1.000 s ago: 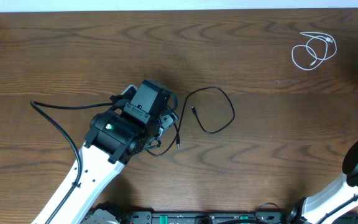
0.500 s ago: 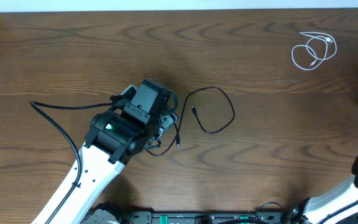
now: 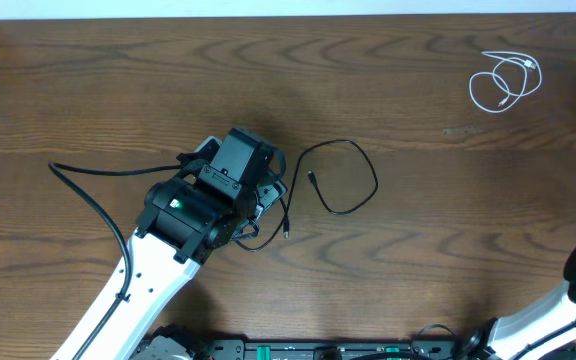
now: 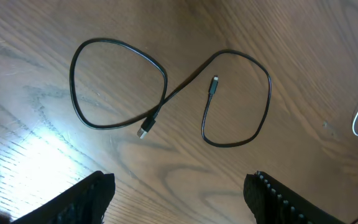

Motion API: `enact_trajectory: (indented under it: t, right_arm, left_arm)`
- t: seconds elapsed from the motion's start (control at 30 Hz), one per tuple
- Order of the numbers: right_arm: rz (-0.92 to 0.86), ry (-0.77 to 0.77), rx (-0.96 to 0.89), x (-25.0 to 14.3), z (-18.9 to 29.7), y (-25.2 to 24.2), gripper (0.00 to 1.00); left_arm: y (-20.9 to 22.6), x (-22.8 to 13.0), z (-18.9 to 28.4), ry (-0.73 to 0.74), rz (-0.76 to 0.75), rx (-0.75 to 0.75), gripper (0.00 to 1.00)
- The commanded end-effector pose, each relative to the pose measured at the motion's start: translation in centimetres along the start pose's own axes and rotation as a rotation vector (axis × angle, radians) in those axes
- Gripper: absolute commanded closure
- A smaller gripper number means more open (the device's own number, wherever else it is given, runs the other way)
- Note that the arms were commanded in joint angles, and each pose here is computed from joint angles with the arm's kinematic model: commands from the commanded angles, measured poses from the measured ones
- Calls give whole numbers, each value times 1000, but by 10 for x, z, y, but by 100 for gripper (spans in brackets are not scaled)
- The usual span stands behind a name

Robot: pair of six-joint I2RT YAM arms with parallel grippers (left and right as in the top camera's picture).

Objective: Untangle cables

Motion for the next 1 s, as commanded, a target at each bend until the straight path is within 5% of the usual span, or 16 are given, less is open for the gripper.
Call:
enact_trajectory:
  t: [0.0,0.33,0.47,0.7,0.87,0.97]
  right_arm:
    - [24,-46,127,7,16,27,1]
    - [30,-159,1126,22,83,119,1]
    - [90,-268,1319,31,120,143,1]
    - [73,-398,1143,61,143,158,1]
    - [134,-433,764,71,98,154,1]
    - [194,-374,706,64,65,176,1]
  left_arm:
    - [0,2,0,-14,-16,7,28]
    - [0,2,0,-14,-15,5,28]
    - [0,2,0,-14,-14,5,28]
    - [0,2,0,-14,-15,7,28]
    - [3,2,0,-10,-17,23,28]
    - [1,2,0,-12,-15,15,28]
Point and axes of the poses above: each gripper's point midway between its finger pads, its own z axis back along the fingers, its own y axis along the line the jaws close on, x = y × z, the point moved 7 cm from there along z, back along the fingers, and after that the axes turned 7 degrees about z, right-handed, at the moved point
